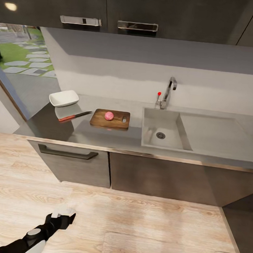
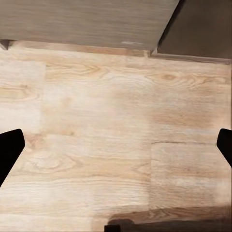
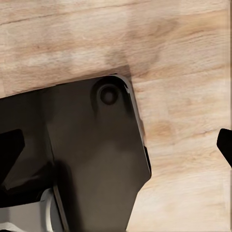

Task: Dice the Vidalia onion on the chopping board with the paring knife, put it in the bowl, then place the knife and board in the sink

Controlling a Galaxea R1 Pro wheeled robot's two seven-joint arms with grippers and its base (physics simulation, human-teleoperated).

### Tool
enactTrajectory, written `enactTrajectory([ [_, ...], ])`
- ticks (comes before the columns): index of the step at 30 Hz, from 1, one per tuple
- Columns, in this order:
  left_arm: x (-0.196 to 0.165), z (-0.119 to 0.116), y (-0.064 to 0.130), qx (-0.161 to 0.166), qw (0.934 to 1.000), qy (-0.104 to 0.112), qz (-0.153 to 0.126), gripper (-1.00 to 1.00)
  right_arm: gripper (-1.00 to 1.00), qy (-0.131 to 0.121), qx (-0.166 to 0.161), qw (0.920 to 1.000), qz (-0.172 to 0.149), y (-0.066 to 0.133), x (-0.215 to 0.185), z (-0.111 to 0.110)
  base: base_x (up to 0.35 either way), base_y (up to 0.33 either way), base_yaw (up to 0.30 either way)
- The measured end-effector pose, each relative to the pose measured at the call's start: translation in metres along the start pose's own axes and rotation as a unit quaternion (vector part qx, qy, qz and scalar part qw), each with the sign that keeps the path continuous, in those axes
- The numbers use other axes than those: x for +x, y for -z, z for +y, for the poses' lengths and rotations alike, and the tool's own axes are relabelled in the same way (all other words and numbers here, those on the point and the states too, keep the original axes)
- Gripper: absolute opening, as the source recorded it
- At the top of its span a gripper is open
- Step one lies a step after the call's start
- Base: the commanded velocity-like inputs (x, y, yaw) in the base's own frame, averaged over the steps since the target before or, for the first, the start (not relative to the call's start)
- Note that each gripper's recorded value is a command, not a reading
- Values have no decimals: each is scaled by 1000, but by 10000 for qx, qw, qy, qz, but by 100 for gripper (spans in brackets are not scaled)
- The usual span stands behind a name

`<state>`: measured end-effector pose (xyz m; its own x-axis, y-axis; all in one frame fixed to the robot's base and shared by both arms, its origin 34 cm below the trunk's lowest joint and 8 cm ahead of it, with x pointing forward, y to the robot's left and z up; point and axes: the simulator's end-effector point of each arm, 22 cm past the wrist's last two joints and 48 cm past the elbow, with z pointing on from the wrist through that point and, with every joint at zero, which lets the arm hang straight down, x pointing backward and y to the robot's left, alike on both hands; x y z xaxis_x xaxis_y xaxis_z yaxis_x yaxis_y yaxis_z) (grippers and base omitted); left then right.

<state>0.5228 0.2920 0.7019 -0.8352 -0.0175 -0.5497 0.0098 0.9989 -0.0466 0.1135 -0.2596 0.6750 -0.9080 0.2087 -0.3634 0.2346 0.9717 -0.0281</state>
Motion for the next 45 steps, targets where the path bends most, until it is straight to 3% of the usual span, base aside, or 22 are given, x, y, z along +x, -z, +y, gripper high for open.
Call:
enactTrajectory([
  [6, 2, 27, -2, -95, 9999, 59, 2, 100, 100, -28, 116, 9999, -69, -1, -6, -4, 0, 0, 0],
  [13, -14, 64, 4, -303, 9989, -38, -345, 100, 100, -40, 152, 9998, -105, -2, -9, -4, 0, 0, 0],
  [17, -7, 60, 5, -232, 9990, -196, -324, 100, 100, -42, 154, 9998, -107, -2, -9, -4, 0, 0, 0],
  [24, -10, 54, 12, -93, 9968, -405, -688, 100, 100, -43, 155, 9998, -109, -2, -10, -4, 0, 0, 0],
  [28, 3, 53, 16, -31, 9973, -351, -637, 100, 100, -43, 155, 9998, -109, -2, -10, -4, 0, 0, 0],
  [32, 36, 45, 23, 86, 9990, -192, -396, 100, 100, -42, 154, 9998, -111, -2, -10, -4, 0, 0, 0],
  [36, 55, 44, 30, 108, 9991, -75, -407, 100, 100, -34, 151, 9998, -133, -3, -12, -5, 0, 0, 0],
  [40, 62, 48, 37, 104, 9977, -142, -662, 100, 100, -36, 143, 9997, -209, -4, -19, -5, 0, 0, 0],
  [42, 69, 46, 44, 191, 9961, -282, -817, 100, 100, -44, 125, 9994, -335, -7, -30, -4, 0, 0, 0],
  [45, 79, 47, 47, 208, 9963, -327, -771, 100, 100, -32, 123, 9989, -461, -9, -42, -8, 0, 0, 0],
])
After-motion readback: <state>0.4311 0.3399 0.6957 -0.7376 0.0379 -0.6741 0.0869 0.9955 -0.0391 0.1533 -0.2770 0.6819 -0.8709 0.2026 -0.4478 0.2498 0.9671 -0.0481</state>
